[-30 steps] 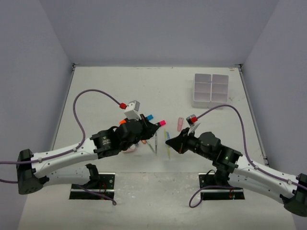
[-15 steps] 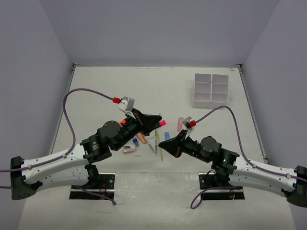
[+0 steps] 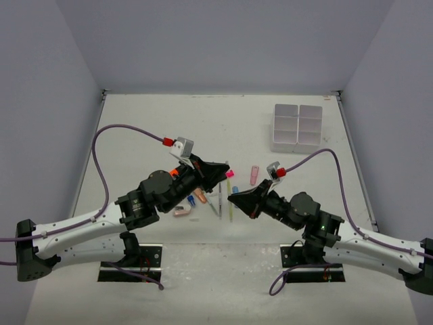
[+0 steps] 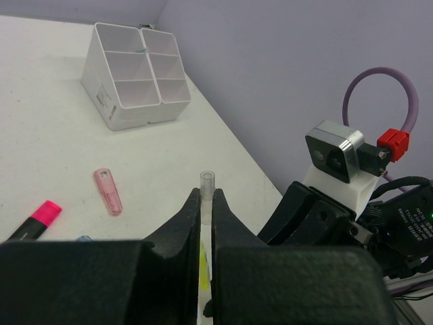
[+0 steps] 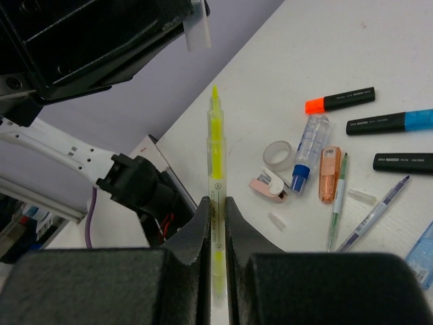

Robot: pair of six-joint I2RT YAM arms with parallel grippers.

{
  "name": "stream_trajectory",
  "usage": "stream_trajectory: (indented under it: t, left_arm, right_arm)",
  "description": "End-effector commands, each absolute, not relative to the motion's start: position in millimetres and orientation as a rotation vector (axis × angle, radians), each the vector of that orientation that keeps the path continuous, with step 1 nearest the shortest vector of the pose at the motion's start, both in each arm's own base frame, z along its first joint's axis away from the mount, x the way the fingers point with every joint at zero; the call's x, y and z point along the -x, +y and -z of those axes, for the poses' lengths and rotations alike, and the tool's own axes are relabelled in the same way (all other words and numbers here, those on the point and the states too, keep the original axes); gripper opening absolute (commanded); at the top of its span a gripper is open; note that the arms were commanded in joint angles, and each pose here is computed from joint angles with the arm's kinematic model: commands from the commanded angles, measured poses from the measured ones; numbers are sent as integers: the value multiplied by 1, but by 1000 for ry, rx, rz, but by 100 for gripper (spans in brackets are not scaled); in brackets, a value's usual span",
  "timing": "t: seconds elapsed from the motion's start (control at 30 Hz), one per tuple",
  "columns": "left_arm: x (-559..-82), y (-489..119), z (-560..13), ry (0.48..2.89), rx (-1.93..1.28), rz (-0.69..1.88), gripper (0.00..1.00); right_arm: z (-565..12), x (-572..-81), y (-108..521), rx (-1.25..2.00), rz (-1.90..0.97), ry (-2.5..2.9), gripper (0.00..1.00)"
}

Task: Sort the stationery into containers
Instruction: Close the pen cap on the pen.

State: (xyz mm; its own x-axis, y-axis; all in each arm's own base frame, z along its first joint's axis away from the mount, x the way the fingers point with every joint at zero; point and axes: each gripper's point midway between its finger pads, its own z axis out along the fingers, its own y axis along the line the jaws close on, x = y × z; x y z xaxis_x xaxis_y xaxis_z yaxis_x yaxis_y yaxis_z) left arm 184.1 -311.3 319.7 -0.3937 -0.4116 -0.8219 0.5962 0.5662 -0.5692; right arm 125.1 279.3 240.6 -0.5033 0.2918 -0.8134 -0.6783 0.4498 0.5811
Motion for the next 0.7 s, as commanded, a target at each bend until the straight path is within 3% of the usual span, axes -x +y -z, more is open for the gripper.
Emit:
stream_trajectory:
  t: [0.0, 0.67]
  left_arm:
    - [-188, -312, -328, 1613, -167, 1083, 0]
    - [-186, -316, -318, 1627, -180, 1093, 0]
  right_arm:
    - [-269, -130, 274, 305, -1228, 1652, 0]
    - [-274, -134, 274, 287, -1202, 1659, 0]
